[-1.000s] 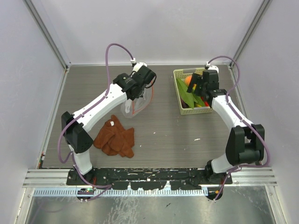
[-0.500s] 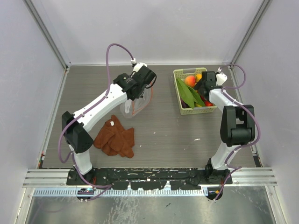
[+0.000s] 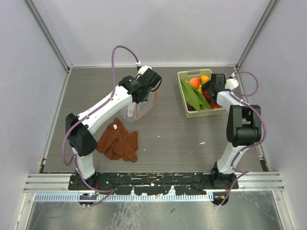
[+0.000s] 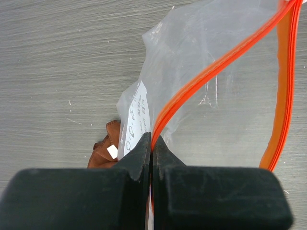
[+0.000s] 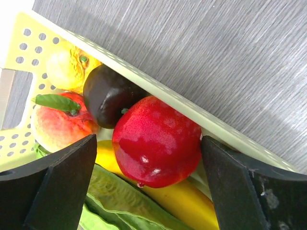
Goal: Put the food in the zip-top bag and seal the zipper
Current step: Pick up the fake vegetable from the bin, then place the fake vegetable in the zipper food storage bag.
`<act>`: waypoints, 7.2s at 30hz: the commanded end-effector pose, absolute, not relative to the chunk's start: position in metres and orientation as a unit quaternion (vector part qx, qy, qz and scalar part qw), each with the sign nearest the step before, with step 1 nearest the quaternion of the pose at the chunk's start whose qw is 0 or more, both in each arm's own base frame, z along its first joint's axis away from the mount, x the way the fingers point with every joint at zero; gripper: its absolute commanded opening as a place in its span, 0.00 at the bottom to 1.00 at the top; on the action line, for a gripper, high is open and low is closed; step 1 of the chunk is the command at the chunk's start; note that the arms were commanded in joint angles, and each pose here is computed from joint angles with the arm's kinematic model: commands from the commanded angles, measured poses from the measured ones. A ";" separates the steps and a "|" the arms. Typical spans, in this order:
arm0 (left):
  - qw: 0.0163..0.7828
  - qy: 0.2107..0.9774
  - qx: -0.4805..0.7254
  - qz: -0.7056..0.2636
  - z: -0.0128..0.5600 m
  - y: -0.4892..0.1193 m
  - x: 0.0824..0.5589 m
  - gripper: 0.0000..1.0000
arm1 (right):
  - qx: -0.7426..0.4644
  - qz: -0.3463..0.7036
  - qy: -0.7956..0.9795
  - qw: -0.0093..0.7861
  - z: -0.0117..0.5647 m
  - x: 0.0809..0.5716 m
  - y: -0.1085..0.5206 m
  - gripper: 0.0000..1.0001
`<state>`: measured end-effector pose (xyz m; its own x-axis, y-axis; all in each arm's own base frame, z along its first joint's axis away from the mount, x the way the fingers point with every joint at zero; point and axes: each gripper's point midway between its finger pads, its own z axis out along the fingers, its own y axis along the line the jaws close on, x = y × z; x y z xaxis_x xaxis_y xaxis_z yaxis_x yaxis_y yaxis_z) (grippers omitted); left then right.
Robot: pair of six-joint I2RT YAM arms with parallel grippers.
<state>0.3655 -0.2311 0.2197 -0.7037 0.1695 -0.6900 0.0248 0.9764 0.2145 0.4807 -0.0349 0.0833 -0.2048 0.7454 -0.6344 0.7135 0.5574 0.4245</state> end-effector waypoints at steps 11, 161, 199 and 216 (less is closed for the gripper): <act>0.386 0.916 0.051 0.099 0.224 -0.228 0.369 0.00 | 0.293 0.065 0.846 0.440 0.124 0.476 -0.009 0.93; 0.448 0.876 0.176 -0.029 0.216 -0.298 0.349 0.00 | -0.063 0.448 0.872 0.190 0.214 0.302 0.268 0.01; 0.373 0.870 0.204 -0.250 0.227 -0.380 0.272 0.00 | 0.156 0.587 0.718 0.339 0.239 0.354 0.269 0.01; 0.356 0.858 0.161 -0.332 0.236 -0.399 0.269 0.00 | 0.085 0.588 0.737 0.322 0.217 0.340 0.293 0.36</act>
